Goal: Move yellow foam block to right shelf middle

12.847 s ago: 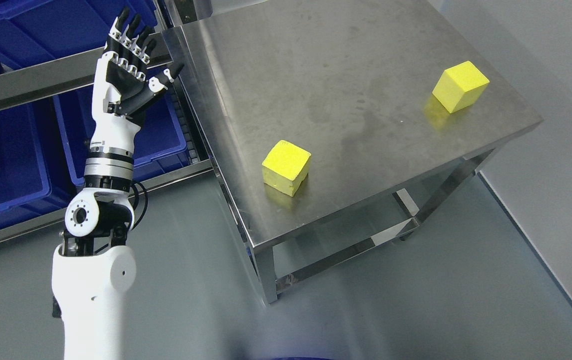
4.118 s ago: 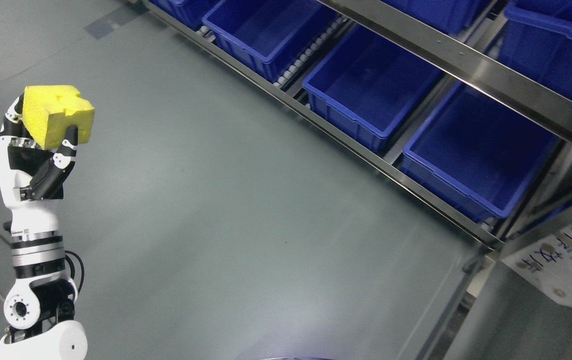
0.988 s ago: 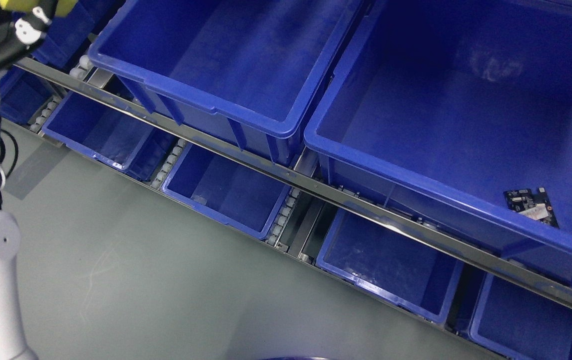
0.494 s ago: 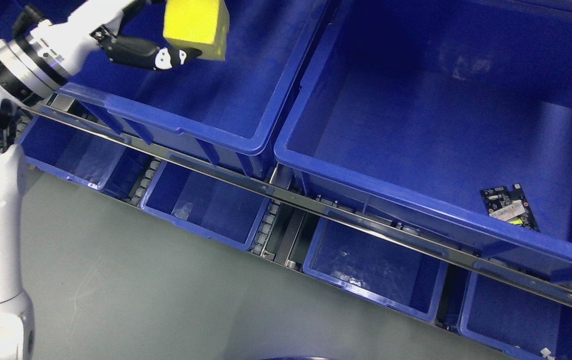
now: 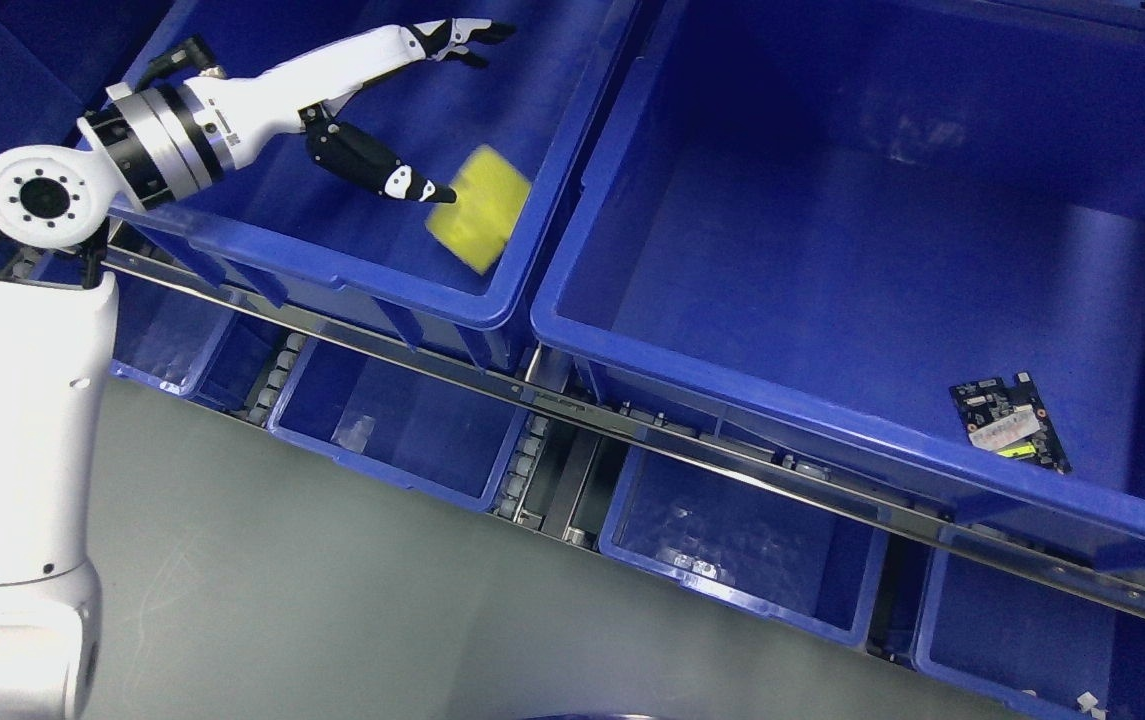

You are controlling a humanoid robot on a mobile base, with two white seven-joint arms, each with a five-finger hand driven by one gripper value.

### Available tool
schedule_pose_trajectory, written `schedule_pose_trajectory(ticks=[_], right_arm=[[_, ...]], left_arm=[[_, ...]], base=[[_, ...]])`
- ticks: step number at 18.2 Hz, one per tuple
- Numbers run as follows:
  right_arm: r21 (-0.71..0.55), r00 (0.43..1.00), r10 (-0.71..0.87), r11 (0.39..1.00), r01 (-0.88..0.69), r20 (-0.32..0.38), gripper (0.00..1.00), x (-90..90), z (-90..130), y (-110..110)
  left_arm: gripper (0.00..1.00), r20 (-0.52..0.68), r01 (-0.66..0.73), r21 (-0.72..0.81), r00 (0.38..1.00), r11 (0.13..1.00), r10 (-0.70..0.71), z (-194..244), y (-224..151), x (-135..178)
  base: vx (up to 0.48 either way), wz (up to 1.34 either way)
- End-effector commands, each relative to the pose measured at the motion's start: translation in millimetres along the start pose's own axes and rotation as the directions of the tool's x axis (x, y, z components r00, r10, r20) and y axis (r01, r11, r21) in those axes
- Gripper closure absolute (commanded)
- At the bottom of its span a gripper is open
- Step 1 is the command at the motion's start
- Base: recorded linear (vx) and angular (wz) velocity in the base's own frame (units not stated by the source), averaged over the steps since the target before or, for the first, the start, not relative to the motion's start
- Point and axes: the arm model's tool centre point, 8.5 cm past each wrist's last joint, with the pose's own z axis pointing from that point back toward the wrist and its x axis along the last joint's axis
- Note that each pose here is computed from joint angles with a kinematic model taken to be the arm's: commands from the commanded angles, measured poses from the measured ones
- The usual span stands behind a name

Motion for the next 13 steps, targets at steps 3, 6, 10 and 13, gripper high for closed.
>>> schedule_pose_trajectory(ticks=[3, 6, 10, 13], right_arm=[[-0.017, 1.0, -0.008, 1.0, 0.008, -0.007, 0.0, -9.9, 0, -11], [-0.017, 1.0, -0.008, 1.0, 0.008, -0.007, 0.0, -9.9, 0, -11], [-0.017, 1.0, -0.008, 1.0, 0.008, -0.007, 0.0, -9.9, 0, -11], [-0.017, 1.0, -0.008, 1.0, 0.008, -0.007, 0.0, -9.9, 0, -11]], left_arm=[[0.01, 0.163, -0.256, 0.414, 0.965, 0.873, 0.206, -10, 27, 5], [0.01, 0.265, -0.387, 0.73, 0.92, 0.564, 0.288, 25, 52, -16], [0.03, 0.38, -0.555, 0.777, 0.789, 0.295, 0.483, 43, 13, -40], [0.0, 0.355, -0.561, 0.769, 0.774, 0.307, 0.525, 46, 11, -26]], base=[[0.0, 0.0], [0.0, 0.0], [0.0, 0.0], [0.0, 0.0]])
